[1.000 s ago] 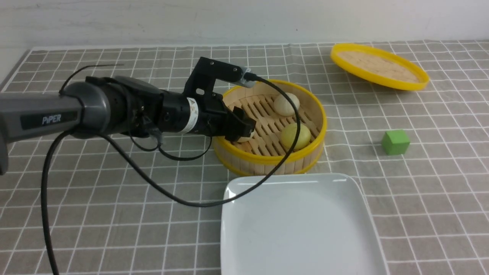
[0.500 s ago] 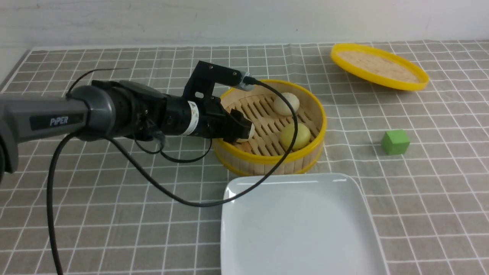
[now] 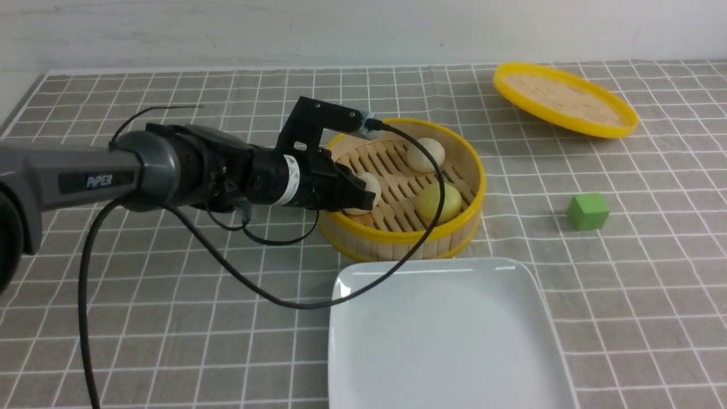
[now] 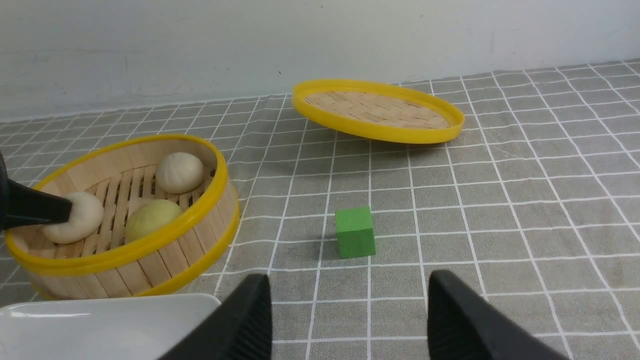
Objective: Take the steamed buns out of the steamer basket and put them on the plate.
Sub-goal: Use the left arm to grab the steamed stuffed bun that is closest to it, then use the left arm to put the steamed stuffed bun into the plate
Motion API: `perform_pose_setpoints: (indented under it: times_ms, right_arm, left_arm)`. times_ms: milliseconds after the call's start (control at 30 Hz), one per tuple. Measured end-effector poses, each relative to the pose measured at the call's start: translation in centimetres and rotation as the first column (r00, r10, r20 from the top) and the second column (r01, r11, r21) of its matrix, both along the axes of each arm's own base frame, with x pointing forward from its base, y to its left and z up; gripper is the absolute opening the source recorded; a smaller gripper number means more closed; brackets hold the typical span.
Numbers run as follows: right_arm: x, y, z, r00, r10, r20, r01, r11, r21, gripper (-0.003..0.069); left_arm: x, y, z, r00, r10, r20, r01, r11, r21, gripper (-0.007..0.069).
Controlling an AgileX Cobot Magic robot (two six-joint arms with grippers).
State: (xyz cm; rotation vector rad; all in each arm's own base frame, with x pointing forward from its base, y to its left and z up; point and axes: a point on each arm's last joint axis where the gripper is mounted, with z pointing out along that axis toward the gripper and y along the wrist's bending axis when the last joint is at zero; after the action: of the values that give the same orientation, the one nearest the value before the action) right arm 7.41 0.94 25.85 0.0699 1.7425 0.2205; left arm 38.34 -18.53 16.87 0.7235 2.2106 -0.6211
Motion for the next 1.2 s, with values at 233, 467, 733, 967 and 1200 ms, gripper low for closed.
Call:
perform_pose_setpoints:
  times_ms: [233,467,733,967,1200]
  right_arm:
    - [0.0,0.0,0.0,1.000,0.000,0.000,0.000,1.000,0.000,0.0421]
    - [0.0,0.0,0.0,1.000,0.000,0.000,0.000,1.000,0.000,0.0421]
    - [0.0,0.0,0.0,1.000,0.000,0.000,0.000,1.000,0.001,0.0421]
    - [0.0,0.0,0.0,1.000,0.000,0.000,0.000,1.000,0.001,0.0421]
    - [0.0,0.0,0.0,1.000,0.000,0.000,0.000,1.000,0.001,0.0421]
  left_arm:
    - [-0.9,-0.2,2.3,0.999,-0.048,0.016,0.049,0.997,-0.052,0.0026]
    - [-3.7,-0.1,9.8,0.991,-0.101,0.090,0.117,0.975,-0.189,0.0026]
    - [-9.0,-0.1,12.0,0.954,-0.271,-0.127,0.205,0.902,-0.381,0.0026]
    - [-13.5,1.0,10.0,0.892,-0.358,-0.276,0.225,0.882,-0.414,0.0023]
    - [-16.4,2.4,7.3,0.891,-0.326,-0.316,0.203,0.909,-0.365,0.0023]
